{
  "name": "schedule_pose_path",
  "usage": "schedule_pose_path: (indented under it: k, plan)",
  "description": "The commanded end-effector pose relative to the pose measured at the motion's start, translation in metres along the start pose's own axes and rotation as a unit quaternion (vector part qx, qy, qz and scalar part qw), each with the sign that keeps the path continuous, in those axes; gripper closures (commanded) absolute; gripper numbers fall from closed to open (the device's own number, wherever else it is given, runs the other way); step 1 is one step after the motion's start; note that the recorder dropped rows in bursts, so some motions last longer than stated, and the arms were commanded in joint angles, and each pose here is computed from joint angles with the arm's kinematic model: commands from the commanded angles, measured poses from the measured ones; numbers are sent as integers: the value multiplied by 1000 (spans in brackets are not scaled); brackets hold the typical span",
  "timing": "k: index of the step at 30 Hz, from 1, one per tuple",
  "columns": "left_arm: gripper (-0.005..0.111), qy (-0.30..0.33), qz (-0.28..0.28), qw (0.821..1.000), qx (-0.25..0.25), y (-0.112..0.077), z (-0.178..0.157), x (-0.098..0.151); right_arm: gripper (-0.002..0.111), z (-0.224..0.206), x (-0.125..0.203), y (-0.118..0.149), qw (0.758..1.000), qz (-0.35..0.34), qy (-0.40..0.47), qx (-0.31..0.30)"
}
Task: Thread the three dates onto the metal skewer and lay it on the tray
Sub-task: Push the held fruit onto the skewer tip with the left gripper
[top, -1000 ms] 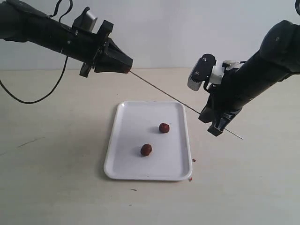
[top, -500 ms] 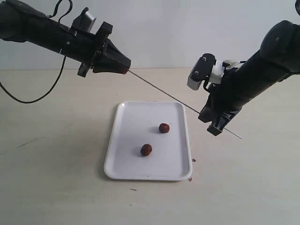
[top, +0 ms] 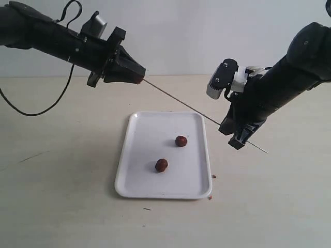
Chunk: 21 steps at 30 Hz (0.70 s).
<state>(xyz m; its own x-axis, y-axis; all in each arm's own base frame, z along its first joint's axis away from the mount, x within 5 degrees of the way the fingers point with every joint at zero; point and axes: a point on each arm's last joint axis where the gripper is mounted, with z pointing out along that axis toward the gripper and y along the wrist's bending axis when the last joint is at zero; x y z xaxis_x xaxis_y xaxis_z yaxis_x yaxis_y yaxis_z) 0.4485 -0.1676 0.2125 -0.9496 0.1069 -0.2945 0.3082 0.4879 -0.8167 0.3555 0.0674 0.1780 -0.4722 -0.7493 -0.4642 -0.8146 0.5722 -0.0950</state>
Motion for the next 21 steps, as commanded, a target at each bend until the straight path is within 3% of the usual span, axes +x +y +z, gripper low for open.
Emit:
schedule_pose_path:
  k: [1,9,21]
  plan:
    - [81,9,1,1000,4,1,12,2,108,-1,-1,-2,1000,6,-9,7]
    - [81,27,11,999,37,-10,25,7,108,-2,-9,1,998,13,-56,-10]
    - [81,21,14,998,62,-20,32,7,108,-3,-17,2,991,89,-96,-24]
